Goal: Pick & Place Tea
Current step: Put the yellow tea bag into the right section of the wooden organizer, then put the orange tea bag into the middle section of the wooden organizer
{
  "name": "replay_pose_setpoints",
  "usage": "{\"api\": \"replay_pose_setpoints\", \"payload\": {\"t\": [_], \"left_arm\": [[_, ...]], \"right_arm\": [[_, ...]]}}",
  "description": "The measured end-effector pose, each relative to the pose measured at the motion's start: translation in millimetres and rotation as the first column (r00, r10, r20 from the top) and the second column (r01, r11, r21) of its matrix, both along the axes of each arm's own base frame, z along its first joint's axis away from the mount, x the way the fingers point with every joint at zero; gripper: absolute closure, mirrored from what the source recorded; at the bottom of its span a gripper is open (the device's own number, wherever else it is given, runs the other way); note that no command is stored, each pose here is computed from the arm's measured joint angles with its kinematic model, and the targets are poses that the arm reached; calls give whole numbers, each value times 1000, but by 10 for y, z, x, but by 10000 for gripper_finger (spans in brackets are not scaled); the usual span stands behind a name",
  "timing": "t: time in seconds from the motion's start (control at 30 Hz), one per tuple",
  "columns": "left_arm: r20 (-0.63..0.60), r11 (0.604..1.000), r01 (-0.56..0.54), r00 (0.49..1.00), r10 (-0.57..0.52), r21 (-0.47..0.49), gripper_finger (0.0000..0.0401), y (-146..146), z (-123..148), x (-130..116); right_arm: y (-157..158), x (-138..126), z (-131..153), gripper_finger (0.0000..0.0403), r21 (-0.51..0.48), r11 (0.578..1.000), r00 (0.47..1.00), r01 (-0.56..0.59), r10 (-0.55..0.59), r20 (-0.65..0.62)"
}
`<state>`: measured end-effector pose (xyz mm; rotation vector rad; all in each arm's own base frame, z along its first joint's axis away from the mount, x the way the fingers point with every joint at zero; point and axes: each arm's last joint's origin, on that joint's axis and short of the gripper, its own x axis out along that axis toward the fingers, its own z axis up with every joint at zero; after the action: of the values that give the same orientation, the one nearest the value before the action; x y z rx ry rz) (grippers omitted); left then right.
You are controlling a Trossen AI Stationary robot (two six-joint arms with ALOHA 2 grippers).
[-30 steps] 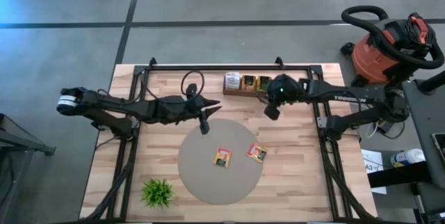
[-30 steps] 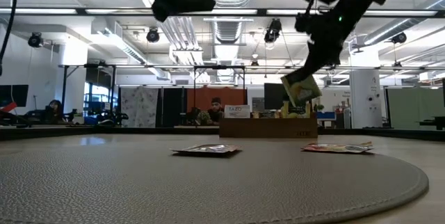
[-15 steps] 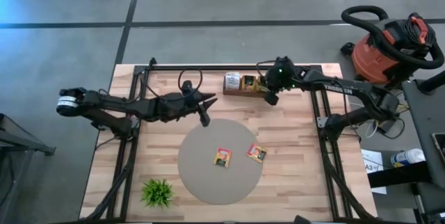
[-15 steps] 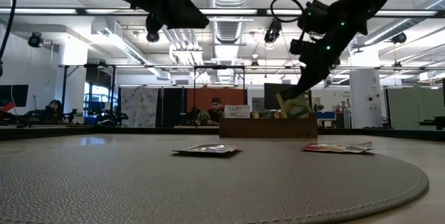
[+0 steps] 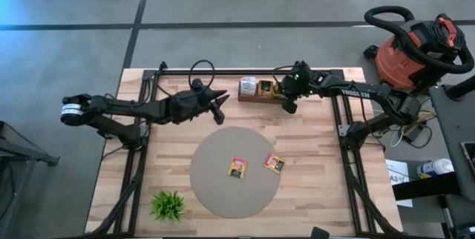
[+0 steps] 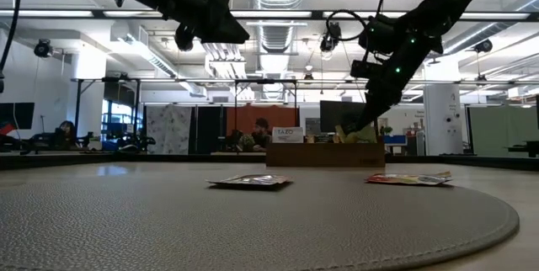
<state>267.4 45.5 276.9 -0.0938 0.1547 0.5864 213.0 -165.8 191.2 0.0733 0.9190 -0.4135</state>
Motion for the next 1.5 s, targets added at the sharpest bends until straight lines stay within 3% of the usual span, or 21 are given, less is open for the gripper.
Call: {"api": "replay_pose_setpoints", "payload": {"t": [0.6,1.17,1.3,1.5], "left_arm": [[-19,1000,-9,1000,9,-3,318,24,-16,-8],[-27,999,-39,999,38,-15,318,95,-28,-27],[-44,997,-45,998,42,-57,318,89,-65,-35],[-52,974,53,996,-66,-223,318,20,-141,-43]], "right_arm": [[7,-111,-97,387,6,1000,998,-18,18,-53],[155,-325,214,264,-125,992,995,-11,-2,-103],[289,-250,396,252,-66,996,999,54,-53,6],[709,-59,505,248,148,989,999,-4,-2,43]]}}
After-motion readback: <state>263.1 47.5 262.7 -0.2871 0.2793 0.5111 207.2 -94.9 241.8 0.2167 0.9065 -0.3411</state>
